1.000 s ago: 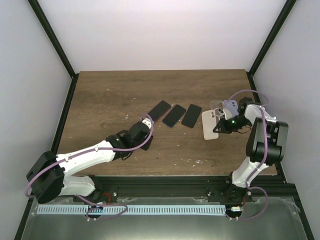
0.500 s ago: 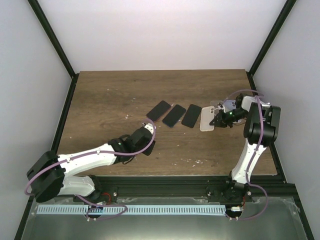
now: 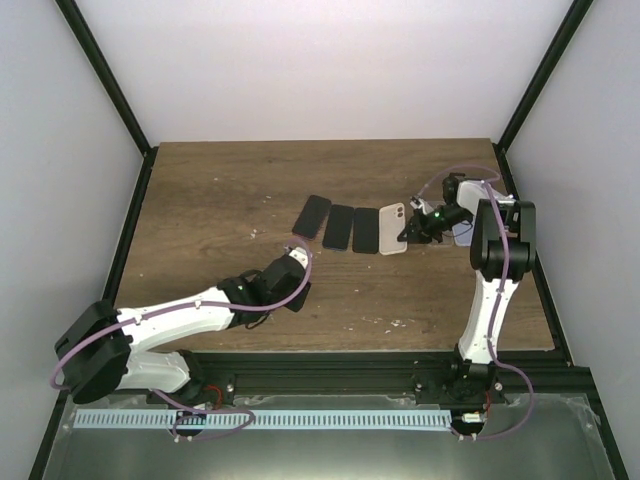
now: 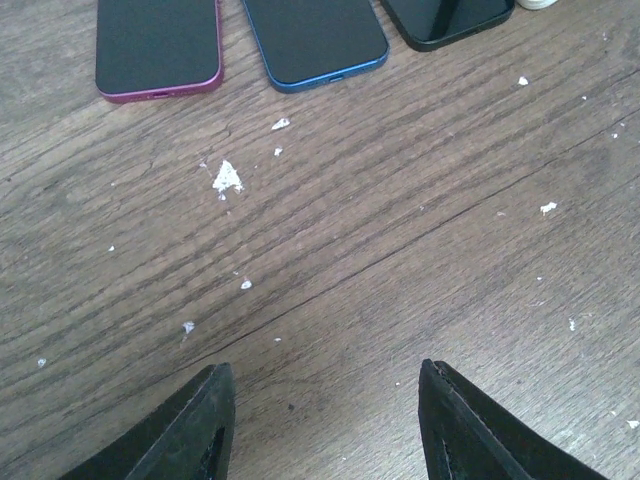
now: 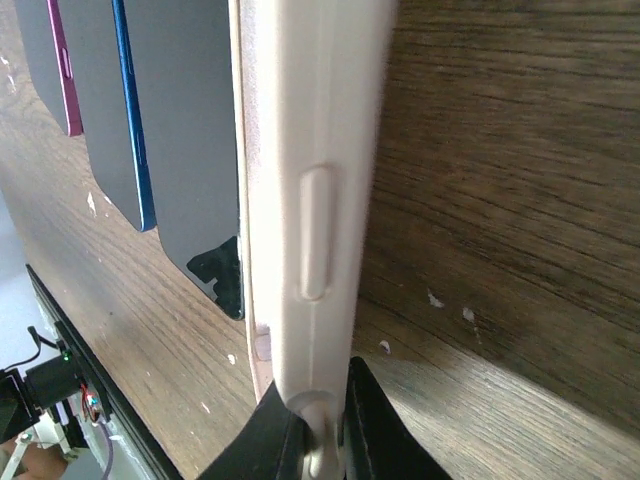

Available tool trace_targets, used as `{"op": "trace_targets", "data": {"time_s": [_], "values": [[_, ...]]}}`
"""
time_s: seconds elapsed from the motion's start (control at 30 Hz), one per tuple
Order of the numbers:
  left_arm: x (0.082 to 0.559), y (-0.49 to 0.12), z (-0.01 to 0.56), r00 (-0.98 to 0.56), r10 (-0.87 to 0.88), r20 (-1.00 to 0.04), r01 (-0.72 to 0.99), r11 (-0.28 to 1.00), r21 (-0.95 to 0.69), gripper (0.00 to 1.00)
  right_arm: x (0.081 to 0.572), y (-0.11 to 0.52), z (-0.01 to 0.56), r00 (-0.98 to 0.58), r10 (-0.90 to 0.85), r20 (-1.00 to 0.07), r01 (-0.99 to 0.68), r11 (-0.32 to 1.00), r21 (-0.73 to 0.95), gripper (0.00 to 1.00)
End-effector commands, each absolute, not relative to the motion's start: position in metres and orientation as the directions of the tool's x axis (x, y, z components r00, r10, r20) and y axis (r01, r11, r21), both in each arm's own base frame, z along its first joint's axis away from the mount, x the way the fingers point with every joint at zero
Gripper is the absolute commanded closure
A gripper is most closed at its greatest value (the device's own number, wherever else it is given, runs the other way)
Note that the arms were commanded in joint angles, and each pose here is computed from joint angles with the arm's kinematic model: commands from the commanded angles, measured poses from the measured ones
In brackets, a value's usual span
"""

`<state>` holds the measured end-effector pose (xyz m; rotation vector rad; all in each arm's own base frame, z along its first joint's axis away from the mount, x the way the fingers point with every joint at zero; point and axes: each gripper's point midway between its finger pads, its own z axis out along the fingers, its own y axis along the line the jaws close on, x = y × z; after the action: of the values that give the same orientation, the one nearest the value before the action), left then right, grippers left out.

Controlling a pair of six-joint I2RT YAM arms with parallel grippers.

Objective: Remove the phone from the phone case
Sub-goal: Move the phone to the center of the board, then place the phone case at the center of the board, then reset both arms

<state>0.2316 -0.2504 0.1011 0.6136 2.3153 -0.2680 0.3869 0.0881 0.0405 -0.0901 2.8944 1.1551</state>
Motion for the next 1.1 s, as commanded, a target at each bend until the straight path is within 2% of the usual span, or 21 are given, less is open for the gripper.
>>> {"op": "trace_targets", "data": {"time_s": [0.0, 0.23, 0.27, 0.33, 0.4, 0.57, 0.73, 0.83, 0.93, 1.03, 1.07], "values": [[0.230, -0.250, 0.093, -0.641, 0.363, -0.676, 0.498, 0.867, -0.006, 0.49, 0.396, 0.079, 0.043, -0.998, -0.030, -0.061, -0.064, 0.739, 0.671, 0.97], [0.231, -0.253, 0.093, -0.635, 0.354, -0.687, 0.498, 0.867, -0.014, 0.49, 0.405, 0.050, 0.052, -0.993, 0.013, -0.116, -0.062, 0.784, 0.618, 0.93], [0.231, -0.254, 0.093, -0.635, 0.353, -0.687, 0.499, 0.866, -0.017, 0.49, 0.404, 0.050, 0.051, -0.994, 0.012, -0.111, -0.059, 0.783, 0.619, 0.90], [0.230, -0.254, 0.093, -0.635, 0.354, -0.687, 0.502, 0.865, -0.019, 0.49, 0.404, 0.050, 0.051, -0.994, 0.005, -0.110, -0.065, 0.783, 0.618, 0.74], [0.229, -0.254, 0.093, -0.638, 0.356, -0.683, 0.502, 0.865, -0.018, 0.49, 0.407, 0.047, 0.055, -0.992, 0.003, -0.128, -0.076, 0.793, 0.604, 0.65], [0.227, -0.251, 0.099, -0.635, 0.349, -0.689, 0.500, 0.866, -0.022, 0.49, 0.413, 0.040, 0.084, -0.974, 0.014, -0.228, -0.121, 0.815, 0.566, 0.62], [0.225, -0.249, 0.112, -0.629, 0.347, -0.695, 0.502, 0.865, -0.023, 0.49, 0.395, 0.039, 0.106, -0.956, -0.004, -0.293, -0.164, 0.836, 0.524, 0.60], [0.224, -0.248, 0.124, -0.628, 0.344, -0.698, 0.504, 0.863, -0.027, 0.48, 0.380, 0.036, 0.107, -0.948, -0.017, -0.317, -0.178, 0.857, 0.484, 0.53], [0.223, -0.247, 0.145, -0.615, 0.351, -0.706, 0.516, 0.857, -0.023, 0.48, 0.371, 0.043, 0.116, -0.927, -0.040, -0.374, -0.235, 0.838, 0.493, 0.52], [0.224, -0.243, 0.176, -0.585, 0.358, -0.728, 0.524, 0.852, -0.003, 0.45, 0.367, 0.053, 0.135, -0.885, -0.057, -0.462, -0.313, 0.808, 0.499, 0.52], [0.226, -0.236, 0.182, -0.587, 0.359, -0.726, 0.509, 0.861, 0.014, 0.40, 0.368, 0.056, 0.144, -0.866, -0.058, -0.497, -0.340, 0.798, 0.498, 0.52]]}}
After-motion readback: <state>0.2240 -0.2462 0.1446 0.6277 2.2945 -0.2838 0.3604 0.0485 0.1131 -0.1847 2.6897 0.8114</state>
